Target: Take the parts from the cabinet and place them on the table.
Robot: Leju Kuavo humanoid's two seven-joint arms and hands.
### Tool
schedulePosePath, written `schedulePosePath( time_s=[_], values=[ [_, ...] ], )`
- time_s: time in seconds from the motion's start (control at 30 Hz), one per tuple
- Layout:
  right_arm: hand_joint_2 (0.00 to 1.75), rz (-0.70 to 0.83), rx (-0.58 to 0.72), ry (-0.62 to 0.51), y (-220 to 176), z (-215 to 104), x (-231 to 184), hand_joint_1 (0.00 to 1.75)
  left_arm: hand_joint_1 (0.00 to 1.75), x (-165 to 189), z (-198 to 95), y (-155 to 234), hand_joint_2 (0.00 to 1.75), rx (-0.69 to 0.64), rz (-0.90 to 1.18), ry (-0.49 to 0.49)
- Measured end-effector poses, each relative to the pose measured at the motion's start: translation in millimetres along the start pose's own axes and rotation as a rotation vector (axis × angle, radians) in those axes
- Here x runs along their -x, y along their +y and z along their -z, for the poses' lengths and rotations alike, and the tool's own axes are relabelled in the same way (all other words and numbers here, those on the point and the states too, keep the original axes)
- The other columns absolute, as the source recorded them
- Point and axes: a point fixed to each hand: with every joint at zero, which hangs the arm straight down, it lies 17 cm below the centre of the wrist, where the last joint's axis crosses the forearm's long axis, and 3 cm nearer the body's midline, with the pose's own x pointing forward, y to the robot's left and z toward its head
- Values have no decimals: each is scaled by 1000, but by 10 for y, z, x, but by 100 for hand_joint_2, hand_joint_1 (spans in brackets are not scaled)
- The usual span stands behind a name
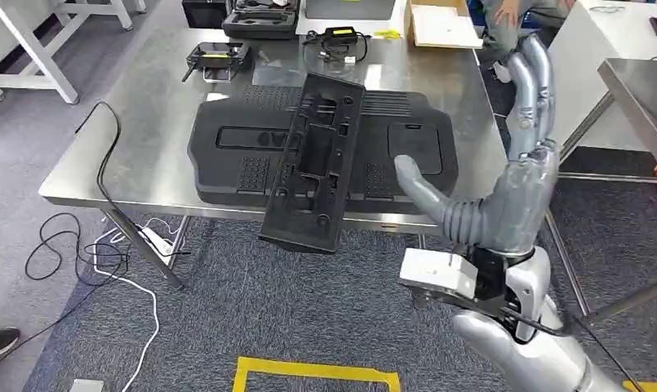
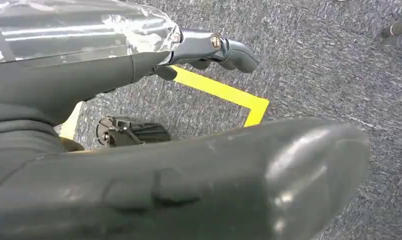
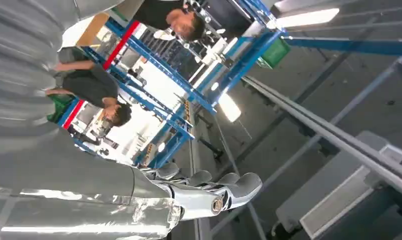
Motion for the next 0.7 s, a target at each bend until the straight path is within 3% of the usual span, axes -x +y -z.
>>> schedulePosePath(
  time_s=[0.33,0.37,0.7],
  values=[
    [175,-3,1,21,-29,-14,41,0,0,21,-7,-1,0,0,2,6],
    [0,-1,-2,23,-26,-23,45,0,0,25,-8,-1,0,0,2,7],
    [0,-8,9,33,-104,-27,92,0,0,3,4,-3,0,0,2,4]
  ],
)
